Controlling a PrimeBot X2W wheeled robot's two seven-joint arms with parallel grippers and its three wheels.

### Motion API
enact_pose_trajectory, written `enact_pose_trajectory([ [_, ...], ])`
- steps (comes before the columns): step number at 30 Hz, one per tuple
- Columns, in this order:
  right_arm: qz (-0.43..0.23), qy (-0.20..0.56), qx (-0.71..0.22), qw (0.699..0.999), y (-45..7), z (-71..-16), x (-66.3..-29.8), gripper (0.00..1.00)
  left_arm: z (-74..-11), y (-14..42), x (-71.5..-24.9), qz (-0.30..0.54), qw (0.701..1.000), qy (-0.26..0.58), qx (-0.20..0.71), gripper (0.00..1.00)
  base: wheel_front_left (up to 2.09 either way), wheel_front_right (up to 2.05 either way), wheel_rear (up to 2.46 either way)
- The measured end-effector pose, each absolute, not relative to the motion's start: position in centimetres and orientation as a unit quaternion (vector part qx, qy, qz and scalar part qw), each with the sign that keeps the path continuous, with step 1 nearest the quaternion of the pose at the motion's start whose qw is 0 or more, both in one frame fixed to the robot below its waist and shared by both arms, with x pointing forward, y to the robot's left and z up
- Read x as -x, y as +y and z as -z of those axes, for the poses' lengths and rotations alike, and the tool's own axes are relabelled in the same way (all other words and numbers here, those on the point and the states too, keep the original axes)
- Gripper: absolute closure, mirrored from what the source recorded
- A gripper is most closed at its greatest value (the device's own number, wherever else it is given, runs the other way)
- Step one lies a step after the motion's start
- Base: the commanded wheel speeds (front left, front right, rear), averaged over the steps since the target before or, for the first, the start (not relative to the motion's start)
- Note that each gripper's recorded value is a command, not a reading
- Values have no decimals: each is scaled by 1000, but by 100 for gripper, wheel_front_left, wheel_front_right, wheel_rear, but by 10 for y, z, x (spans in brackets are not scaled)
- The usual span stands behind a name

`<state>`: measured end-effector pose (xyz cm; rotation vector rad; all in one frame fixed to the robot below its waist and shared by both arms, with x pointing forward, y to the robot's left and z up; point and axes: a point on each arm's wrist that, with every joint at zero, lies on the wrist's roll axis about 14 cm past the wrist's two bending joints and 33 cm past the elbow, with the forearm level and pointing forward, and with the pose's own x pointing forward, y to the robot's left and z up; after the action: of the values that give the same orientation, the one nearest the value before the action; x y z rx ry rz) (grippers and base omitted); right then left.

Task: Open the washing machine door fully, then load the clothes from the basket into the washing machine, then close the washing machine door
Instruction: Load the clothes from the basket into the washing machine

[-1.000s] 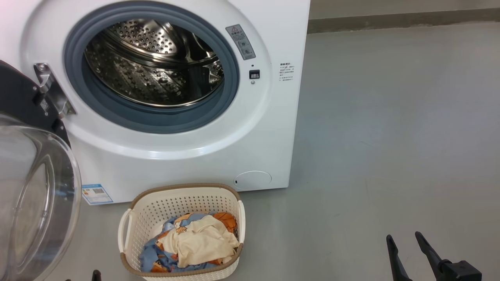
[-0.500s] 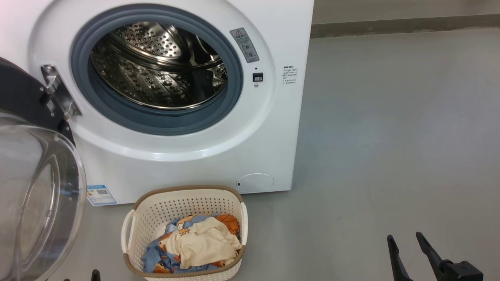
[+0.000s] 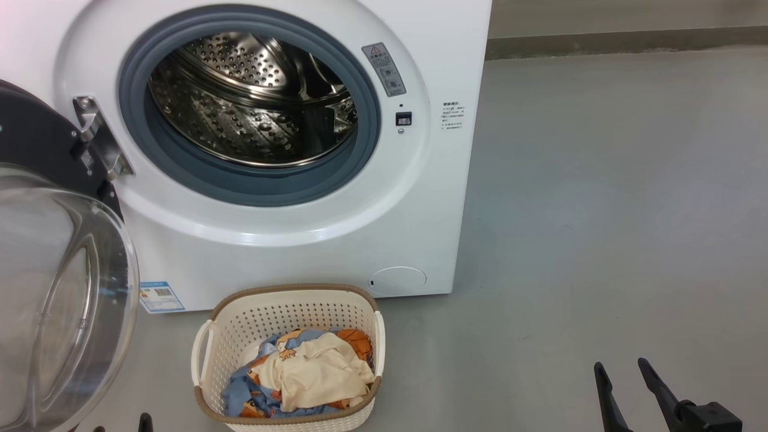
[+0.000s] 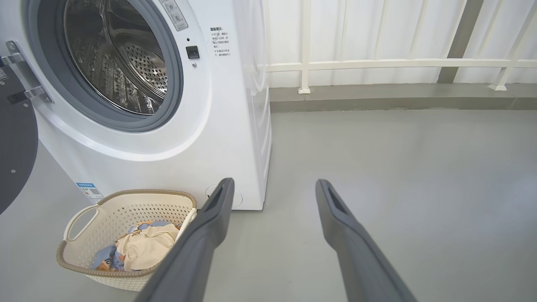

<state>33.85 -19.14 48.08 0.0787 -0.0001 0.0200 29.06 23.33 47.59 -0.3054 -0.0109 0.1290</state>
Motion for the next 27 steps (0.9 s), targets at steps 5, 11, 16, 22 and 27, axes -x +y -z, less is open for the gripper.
enact_pose_trajectory([
  [5, -10, 2, -40, 999, -191, -480, -338, 0, -476, 234, -291, -65, 987, -5, 145, 0, 0, 0, 0],
  [11, -10, 3, -40, 999, -191, -479, -338, 0, -474, 234, -291, -65, 988, -2, 143, 0, 21, -22, 1],
  [16, -9, 5, -43, 999, -192, -477, -339, 0, -471, 234, -291, -65, 988, 3, 140, 0, 72, -100, 28],
  [22, -9, 8, -44, 999, -192, -476, -339, 0, -471, 241, -290, -74, 989, 5, 128, 0, 128, -160, 33],
  [27, -8, 8, -44, 999, -192, -476, -339, 0, -470, 240, -290, -74, 989, 5, 128, 0, 101, -103, 2],
])
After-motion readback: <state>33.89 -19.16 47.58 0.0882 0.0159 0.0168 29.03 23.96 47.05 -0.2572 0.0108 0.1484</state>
